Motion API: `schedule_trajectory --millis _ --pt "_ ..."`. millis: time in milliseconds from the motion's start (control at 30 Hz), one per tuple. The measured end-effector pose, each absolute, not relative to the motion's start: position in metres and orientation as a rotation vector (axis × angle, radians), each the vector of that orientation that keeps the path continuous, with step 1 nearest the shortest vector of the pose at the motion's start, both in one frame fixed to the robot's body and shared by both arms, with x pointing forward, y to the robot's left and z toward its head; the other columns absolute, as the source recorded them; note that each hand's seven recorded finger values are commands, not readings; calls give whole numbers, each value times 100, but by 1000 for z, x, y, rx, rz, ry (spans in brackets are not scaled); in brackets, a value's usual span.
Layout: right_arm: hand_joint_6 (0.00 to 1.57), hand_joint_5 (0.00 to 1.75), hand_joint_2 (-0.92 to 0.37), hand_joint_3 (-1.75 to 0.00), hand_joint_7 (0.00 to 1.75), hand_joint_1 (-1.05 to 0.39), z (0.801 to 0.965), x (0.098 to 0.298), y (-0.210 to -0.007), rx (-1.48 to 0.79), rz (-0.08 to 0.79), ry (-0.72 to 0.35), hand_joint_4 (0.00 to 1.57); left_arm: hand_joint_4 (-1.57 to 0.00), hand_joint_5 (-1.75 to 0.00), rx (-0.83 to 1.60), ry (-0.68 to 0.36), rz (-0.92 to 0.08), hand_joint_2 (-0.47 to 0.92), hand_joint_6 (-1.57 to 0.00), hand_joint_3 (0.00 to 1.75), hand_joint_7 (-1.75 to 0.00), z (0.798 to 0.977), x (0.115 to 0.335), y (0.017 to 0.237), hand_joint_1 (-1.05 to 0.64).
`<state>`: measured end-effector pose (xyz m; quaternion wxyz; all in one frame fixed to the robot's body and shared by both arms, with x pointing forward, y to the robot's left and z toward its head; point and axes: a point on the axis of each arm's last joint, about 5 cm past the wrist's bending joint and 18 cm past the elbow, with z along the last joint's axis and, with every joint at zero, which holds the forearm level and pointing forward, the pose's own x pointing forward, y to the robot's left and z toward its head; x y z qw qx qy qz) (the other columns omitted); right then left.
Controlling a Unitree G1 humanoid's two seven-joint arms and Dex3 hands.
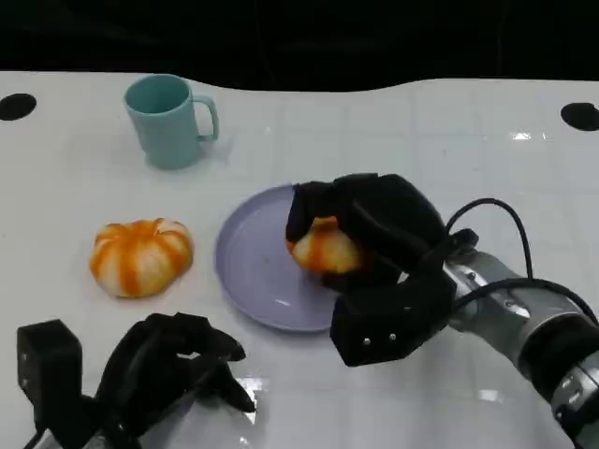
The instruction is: Grasp the bread from the table and place it into the plate.
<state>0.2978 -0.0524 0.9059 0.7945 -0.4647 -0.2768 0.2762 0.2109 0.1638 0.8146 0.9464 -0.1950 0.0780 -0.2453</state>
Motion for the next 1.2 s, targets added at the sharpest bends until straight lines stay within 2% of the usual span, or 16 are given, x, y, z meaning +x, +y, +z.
schedule_trajectory --millis 67,133,167,267,467,733,967,1200 --pt "57 73 -90 -21 26 -51 906 298 -53 -1013 628 -587 47 -151 -58 -396 158 -500 78 -157 0 -21 815 210 164 -105" --pt "51 61 -92 -21 16 -58 907 298 -55 -1036 661 -577 39 -151 -58 -395 158 -501 78 -157 0 -21 815 210 164 -105" --pt "42 53 -92 -24 9 -66 907 299 -56 -1046 673 -573 30 -151 -58 -395 158 -502 78 -157 0 -21 815 210 164 -105" --pt "25 41 -92 -33 1 -84 910 300 -58 -1072 697 -564 14 -151 -58 -393 157 -502 79 -157 1 -21 815 209 164 -105" --pt "15 36 -92 -44 0 -98 917 302 -57 -1127 703 -559 7 -152 -59 -391 159 -506 77 -157 0 -23 815 209 163 -105" --pt "19 39 -92 -42 2 -93 919 299 -64 -1129 712 -566 14 -151 -59 -394 162 -507 77 -157 0 -22 815 210 163 -105" --pt "28 44 -92 -38 6 -86 916 293 -81 -1064 700 -580 26 -151 -59 -401 162 -506 76 -157 0 -22 815 210 162 -105" --pt "58 60 -92 -24 17 -72 908 281 -99 -931 666 -612 54 -151 -59 -405 163 -500 76 -157 0 -23 815 210 160 -105"
